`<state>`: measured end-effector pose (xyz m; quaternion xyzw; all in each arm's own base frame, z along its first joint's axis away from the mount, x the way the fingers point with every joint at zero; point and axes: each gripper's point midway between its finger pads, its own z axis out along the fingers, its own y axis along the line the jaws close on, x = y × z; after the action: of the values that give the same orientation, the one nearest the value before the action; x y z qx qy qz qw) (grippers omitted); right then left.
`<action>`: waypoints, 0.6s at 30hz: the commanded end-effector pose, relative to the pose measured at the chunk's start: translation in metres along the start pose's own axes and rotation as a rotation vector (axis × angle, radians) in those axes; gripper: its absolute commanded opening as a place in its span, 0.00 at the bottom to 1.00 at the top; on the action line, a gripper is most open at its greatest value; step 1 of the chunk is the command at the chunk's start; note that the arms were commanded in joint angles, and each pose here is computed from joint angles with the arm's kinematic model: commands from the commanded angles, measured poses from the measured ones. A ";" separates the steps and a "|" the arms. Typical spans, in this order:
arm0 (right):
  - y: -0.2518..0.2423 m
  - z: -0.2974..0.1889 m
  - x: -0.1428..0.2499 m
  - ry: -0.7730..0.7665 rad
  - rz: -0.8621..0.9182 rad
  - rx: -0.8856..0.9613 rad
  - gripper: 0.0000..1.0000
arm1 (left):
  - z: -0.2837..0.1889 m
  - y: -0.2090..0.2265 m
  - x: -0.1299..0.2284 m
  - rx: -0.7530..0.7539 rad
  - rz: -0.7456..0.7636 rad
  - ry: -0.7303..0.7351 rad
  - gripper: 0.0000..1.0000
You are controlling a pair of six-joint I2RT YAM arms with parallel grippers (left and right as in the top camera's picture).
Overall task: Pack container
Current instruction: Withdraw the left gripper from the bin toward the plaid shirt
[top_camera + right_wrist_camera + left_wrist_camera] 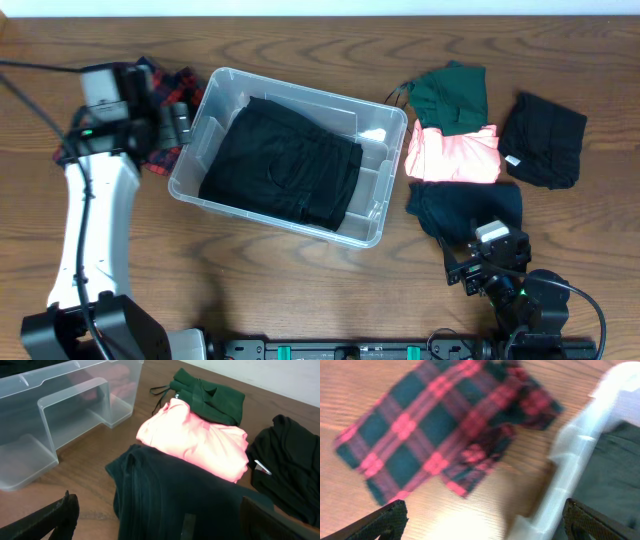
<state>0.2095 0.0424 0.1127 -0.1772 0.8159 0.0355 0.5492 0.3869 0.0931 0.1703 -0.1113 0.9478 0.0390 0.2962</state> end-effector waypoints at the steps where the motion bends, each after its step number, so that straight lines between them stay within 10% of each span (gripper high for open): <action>1: -0.003 0.000 0.001 0.000 0.016 0.016 0.99 | 0.003 0.031 0.002 -0.017 -0.074 0.007 0.99; 9: -0.003 0.000 0.001 0.000 0.016 0.016 0.99 | 0.027 0.130 0.039 -0.063 -0.636 0.085 0.98; 18: -0.003 0.000 0.001 0.000 0.016 0.016 0.99 | 0.075 0.149 0.056 0.247 -0.773 0.099 0.98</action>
<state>0.2095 0.0423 0.1126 -0.1771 0.8160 0.0353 0.5492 0.3338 0.2521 0.0754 -0.4496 0.8538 -0.1177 0.2348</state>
